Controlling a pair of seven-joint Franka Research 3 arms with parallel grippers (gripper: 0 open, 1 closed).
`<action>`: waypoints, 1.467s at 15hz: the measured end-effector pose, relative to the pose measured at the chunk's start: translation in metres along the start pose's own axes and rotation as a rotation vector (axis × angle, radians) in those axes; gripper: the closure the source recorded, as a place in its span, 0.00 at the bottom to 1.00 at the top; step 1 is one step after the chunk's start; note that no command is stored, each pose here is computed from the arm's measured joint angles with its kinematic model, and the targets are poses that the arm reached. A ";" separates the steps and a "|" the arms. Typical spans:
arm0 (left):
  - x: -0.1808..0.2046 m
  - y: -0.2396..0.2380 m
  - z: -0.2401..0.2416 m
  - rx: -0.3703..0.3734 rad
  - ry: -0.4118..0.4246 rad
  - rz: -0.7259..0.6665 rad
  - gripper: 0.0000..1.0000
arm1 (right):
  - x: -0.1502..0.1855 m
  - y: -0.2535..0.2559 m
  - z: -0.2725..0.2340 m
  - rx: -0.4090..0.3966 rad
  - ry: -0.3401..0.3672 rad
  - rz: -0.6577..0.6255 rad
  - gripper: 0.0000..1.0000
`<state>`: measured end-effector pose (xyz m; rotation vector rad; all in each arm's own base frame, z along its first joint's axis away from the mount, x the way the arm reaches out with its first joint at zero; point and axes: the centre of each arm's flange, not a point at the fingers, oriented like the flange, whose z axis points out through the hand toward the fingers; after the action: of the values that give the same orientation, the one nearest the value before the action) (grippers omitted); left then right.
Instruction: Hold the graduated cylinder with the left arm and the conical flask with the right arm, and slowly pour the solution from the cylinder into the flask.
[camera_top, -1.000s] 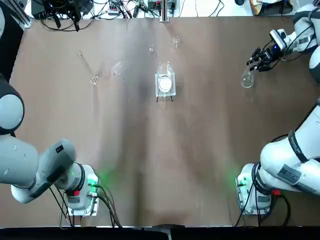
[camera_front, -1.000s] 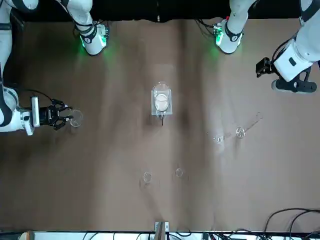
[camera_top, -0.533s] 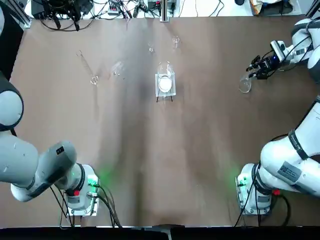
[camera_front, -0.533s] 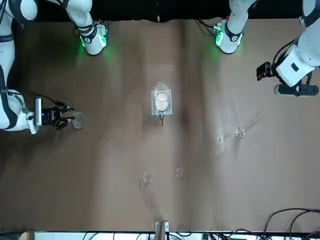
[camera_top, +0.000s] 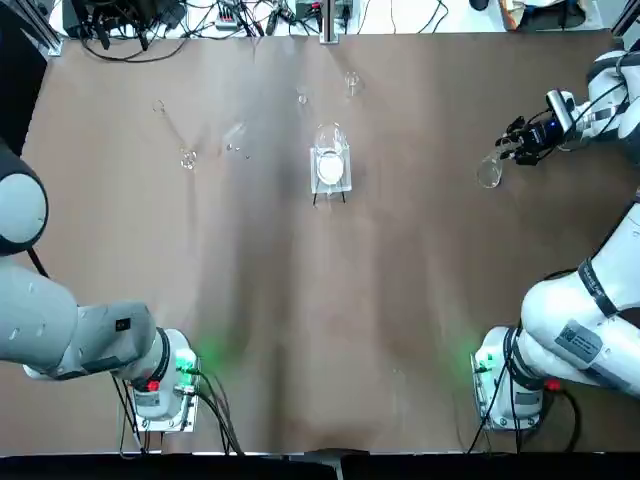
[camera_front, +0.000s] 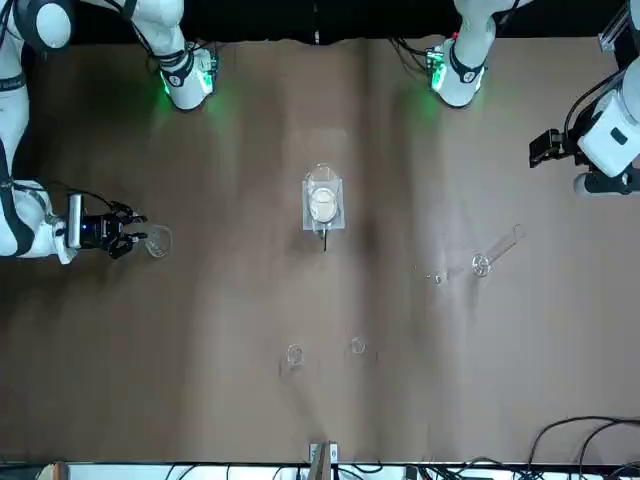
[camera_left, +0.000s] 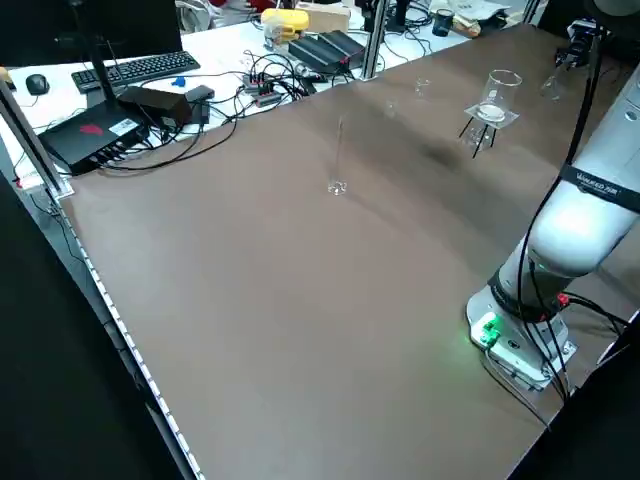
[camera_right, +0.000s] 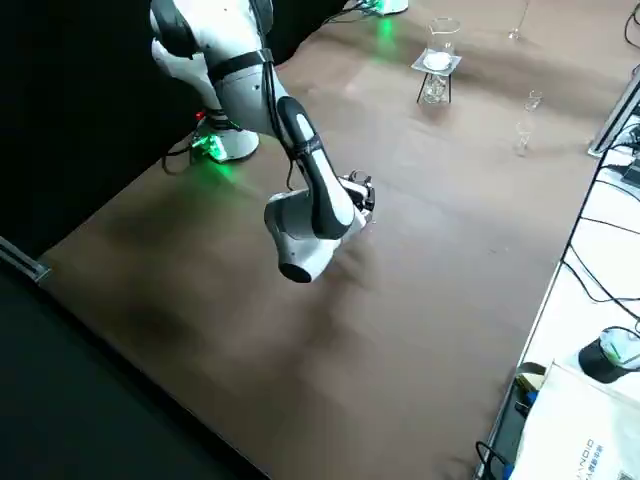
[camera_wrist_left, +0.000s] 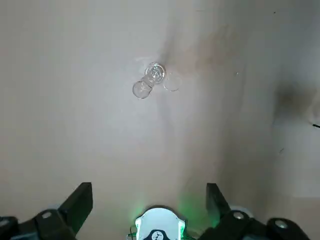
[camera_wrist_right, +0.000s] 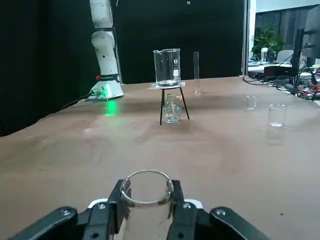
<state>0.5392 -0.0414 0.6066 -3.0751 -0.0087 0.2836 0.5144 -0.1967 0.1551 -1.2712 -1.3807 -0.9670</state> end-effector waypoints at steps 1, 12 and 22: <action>0.000 -0.001 0.000 0.000 0.000 -0.001 0.00 | -0.001 0.000 0.000 0.001 0.002 0.001 0.57; 0.001 -0.001 0.000 0.001 0.006 0.010 0.00 | 0.017 0.009 -0.008 0.031 0.031 0.035 0.00; -0.014 0.035 -0.019 0.015 0.051 0.055 0.00 | 0.183 0.050 -0.090 0.016 -0.361 0.198 0.00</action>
<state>0.5286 -0.0776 0.6263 -3.0704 0.0797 0.2072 0.5834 -0.2398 0.3484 -1.5924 -1.4941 -0.6085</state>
